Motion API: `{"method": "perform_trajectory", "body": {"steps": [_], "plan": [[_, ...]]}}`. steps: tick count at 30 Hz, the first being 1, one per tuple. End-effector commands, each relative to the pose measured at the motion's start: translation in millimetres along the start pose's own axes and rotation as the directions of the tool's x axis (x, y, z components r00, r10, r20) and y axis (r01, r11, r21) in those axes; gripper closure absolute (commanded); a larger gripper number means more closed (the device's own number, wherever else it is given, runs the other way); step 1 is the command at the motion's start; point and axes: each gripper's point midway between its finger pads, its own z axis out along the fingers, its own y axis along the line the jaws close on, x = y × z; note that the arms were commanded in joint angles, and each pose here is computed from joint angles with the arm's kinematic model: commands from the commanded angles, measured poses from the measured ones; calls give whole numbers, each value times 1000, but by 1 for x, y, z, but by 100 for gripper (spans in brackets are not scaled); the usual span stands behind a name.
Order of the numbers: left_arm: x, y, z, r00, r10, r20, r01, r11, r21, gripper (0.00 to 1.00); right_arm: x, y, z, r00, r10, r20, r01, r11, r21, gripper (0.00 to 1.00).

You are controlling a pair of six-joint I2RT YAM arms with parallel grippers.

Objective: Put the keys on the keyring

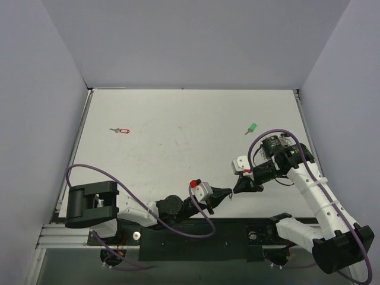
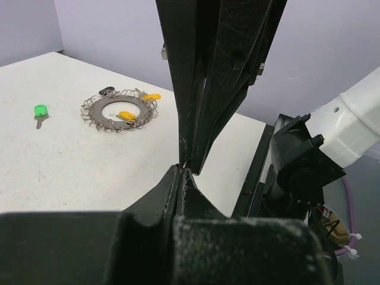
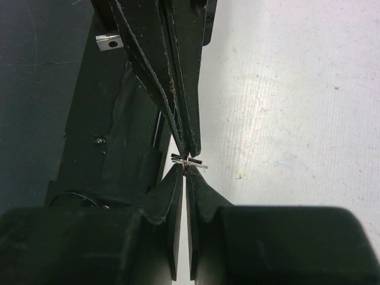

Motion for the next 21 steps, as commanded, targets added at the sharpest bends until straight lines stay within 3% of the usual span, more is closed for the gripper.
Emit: {"method": "perform_trajectory", "body": {"steps": [1,9,11,13,15,21], "plan": [[-83,-9,3,950,-104,295,93,994,49,100,-5,11,6,999,14,46,-12,999,-47,100],[-73,-1,0,954,-117,275,118,993,13,100,-2,8,-4,996,84,-29,-84,996,0,100],[-69,4,-4,959,-118,259,124,992,-8,88,0,7,-8,991,116,-62,-115,993,19,100],[-65,8,-11,965,-107,239,115,993,-18,58,5,9,-12,984,137,-115,-134,990,32,100],[-57,12,-18,981,-76,180,83,996,-36,47,12,12,-17,974,146,-175,-143,989,30,100],[-30,13,-26,994,64,-90,-67,997,-30,41,22,21,-31,923,178,-342,-186,983,10,100]]}}
